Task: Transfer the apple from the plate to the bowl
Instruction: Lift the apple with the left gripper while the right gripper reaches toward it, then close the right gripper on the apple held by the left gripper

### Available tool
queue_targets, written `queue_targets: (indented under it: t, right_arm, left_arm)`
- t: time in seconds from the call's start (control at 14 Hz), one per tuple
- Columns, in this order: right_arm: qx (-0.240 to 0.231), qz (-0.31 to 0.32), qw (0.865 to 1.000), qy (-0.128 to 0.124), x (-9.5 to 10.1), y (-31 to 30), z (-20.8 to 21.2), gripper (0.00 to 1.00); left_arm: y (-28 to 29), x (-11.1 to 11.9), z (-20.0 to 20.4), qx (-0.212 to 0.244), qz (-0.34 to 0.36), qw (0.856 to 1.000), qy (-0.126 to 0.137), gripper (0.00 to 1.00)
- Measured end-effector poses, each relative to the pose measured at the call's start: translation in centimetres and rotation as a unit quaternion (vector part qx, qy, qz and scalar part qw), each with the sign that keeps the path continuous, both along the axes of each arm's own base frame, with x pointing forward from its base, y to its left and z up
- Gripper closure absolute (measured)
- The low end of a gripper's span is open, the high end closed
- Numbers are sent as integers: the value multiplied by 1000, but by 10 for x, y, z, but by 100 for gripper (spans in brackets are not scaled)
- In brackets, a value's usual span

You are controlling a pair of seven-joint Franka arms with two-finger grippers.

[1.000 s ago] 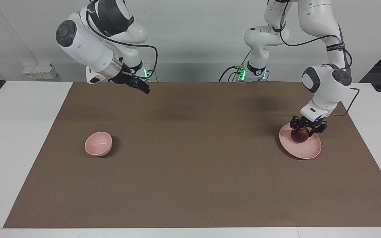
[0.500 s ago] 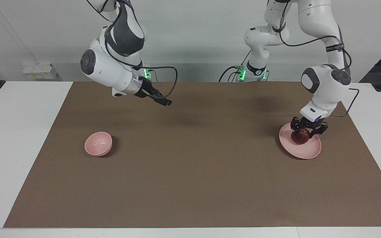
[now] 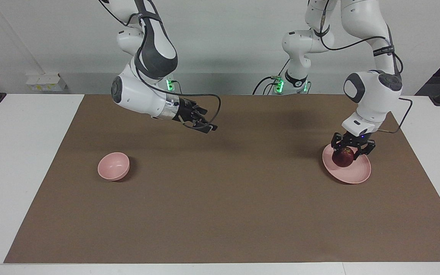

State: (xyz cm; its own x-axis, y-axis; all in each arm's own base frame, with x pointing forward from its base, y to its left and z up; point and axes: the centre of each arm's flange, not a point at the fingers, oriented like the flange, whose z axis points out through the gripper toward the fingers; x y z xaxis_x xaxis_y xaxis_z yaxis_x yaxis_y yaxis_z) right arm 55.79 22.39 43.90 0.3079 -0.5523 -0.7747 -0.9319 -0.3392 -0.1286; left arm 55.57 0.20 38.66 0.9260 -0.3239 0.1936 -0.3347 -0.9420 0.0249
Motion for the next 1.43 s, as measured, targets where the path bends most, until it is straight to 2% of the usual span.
queue_targets:
  t: [0.29,0.64,1.0,1.43]
  right_arm:
    - [37,-53,998,13,2,23,-18,0]
    - [78,-120,989,32,-3,54,-38,0]
    - [85,-138,986,42,-6,72,-62,0]
    - [99,-159,982,19,-7,104,-104,0]
  left_arm:
    - [-37,1,39,-103,23,994,33,24]
    - [-87,-3,47,-205,59,975,57,24]
    - [-123,-10,48,-263,74,958,85,24]
    - [-171,-22,55,-291,89,946,110,24]
